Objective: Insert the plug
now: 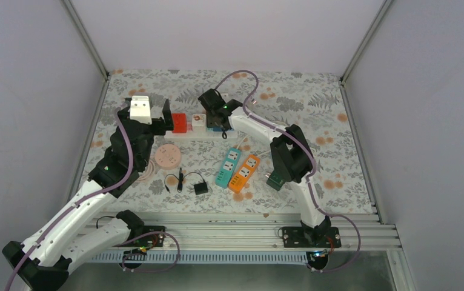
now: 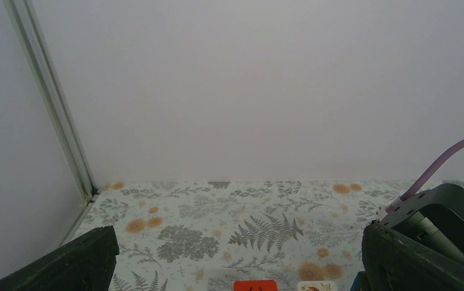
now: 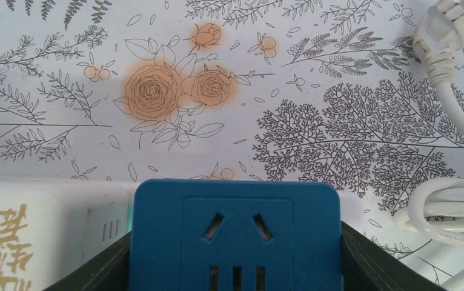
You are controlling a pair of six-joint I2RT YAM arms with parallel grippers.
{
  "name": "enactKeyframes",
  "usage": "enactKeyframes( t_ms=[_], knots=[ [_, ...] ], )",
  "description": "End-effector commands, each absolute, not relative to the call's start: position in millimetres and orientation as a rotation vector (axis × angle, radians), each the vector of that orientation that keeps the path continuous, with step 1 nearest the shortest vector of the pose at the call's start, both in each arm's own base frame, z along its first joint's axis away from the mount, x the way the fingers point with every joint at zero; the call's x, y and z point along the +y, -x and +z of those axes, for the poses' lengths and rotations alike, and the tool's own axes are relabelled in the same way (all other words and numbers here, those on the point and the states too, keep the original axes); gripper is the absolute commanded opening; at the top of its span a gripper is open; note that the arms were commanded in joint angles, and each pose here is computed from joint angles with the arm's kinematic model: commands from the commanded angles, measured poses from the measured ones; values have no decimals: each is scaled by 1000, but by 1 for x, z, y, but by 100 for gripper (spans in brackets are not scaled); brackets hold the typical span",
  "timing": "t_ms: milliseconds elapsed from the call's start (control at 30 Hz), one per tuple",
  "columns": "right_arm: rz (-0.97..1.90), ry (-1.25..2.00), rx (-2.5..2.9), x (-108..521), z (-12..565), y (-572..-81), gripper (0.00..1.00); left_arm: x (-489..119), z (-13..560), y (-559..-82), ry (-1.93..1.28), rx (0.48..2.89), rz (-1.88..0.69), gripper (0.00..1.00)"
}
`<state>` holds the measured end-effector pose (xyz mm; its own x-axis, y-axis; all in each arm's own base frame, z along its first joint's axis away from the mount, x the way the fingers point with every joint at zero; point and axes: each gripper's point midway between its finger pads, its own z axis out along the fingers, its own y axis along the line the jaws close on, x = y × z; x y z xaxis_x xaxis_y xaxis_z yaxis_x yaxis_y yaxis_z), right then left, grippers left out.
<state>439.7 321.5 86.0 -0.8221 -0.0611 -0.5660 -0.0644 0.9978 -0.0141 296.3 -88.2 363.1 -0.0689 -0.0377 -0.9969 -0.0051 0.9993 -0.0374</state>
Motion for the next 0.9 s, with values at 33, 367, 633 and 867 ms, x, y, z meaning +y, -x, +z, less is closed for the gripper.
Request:
enactKeyframes(
  t_ms=[33,367,633,867],
  knots=[
    [-392,252,2782,267,-25,-396,48,-80,373,-296,75,1620,0,100],
    [-288,238,2853,270,-46,-377,44,-79,372,-296,81,1623,8,100],
    [-297,208,2785,261,-42,-395,46,-80,371,-297,78,1626,8,100],
    [-286,159,2646,259,-8,-442,46,-83,371,-300,70,1633,7,100]
  ],
)
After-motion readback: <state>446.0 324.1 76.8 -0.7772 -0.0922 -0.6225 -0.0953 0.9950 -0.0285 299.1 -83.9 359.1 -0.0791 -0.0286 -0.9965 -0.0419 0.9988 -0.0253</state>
